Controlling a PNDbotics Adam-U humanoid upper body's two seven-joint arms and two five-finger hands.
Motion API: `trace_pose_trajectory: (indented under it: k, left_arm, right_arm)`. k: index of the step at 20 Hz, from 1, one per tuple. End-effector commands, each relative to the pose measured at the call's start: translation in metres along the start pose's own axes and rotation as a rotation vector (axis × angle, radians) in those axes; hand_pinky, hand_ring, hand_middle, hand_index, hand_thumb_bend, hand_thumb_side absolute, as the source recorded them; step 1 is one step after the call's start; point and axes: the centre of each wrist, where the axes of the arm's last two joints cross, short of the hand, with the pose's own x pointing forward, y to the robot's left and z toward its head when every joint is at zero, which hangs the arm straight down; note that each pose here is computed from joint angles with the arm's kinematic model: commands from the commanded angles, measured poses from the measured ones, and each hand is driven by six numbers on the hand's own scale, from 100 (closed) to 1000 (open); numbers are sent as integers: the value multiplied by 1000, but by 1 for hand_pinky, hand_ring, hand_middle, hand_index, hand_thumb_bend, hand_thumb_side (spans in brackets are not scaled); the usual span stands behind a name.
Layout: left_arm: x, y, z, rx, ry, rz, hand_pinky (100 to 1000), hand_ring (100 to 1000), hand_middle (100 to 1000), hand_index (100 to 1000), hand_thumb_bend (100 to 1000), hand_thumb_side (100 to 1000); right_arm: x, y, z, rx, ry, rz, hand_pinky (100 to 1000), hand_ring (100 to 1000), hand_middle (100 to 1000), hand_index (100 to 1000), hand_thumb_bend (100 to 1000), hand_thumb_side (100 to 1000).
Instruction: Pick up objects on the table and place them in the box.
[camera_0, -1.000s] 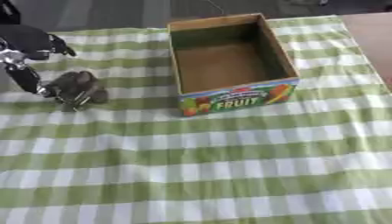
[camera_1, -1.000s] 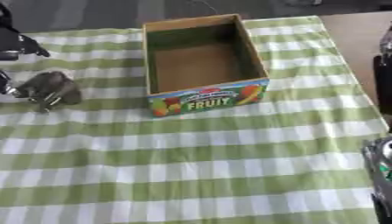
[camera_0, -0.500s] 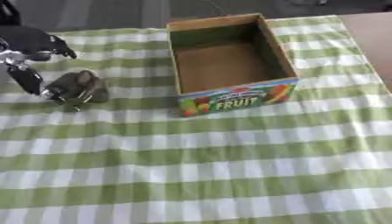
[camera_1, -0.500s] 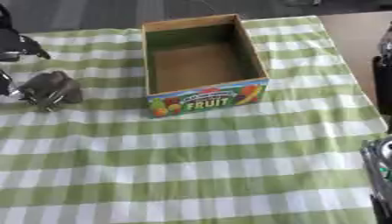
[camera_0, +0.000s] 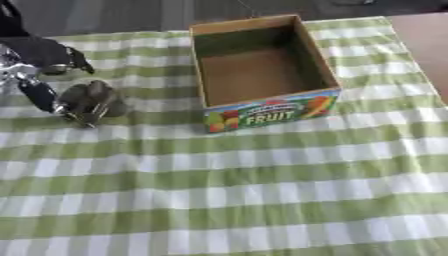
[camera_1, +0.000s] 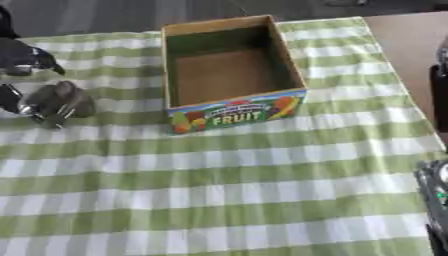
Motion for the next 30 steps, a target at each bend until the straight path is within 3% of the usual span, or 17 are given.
trace_pose_trajectory:
  k: [1,13,19,26,30]
  left_arm:
    - [-5,9,4,19,5,-4,843,798,796,897,502,331]
    - [-1,1,-3,-1,-32,50,811,731,700,762,417,288]
    - [1,-4,-4,-4,-37,85,758,687,700,743,323,271]
    - [1,-6,-4,32,-30,107,679,606,637,673,100,227]
    - [1,-6,-3,66,-16,108,653,584,608,648,100,218]
  right_arm:
    - [5,-3,-4,-11,-17,-6,803,617,676,784,100,664]
    - [5,-4,-4,-21,-12,-4,804,619,677,786,100,665]
    - [5,-3,-4,-21,-13,-7,805,621,676,787,100,662]
    - [5,-3,-4,-19,-13,-9,805,623,677,788,100,660]
    - [5,-3,-4,-17,-13,-11,806,624,678,788,100,662]
